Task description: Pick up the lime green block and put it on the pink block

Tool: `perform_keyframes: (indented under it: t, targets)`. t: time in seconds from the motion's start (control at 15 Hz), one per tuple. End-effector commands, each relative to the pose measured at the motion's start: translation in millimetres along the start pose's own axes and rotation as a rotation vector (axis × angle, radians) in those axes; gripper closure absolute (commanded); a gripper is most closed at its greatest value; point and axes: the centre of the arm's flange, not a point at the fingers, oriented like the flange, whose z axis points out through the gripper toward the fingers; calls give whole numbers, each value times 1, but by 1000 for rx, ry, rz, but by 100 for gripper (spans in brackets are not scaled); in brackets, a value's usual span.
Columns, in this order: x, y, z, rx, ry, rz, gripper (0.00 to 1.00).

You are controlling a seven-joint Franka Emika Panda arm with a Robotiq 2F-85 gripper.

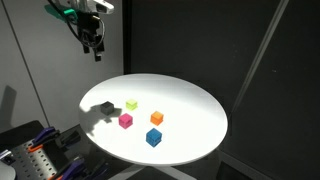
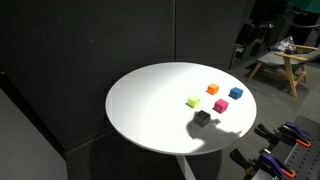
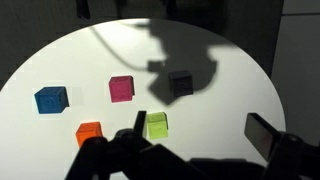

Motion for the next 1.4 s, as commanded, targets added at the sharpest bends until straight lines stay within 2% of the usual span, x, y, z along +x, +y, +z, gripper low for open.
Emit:
perform_keyframes:
  t: [0.0, 0.6, 0.93, 1.33]
  targets:
    - [12, -1, -3, -20, 16, -11, 0]
    - [63, -3, 5, -99, 71, -65, 0]
    - [98, 0, 35, -132, 42, -90, 0]
    - [134, 10, 79, -131, -47, -106, 0]
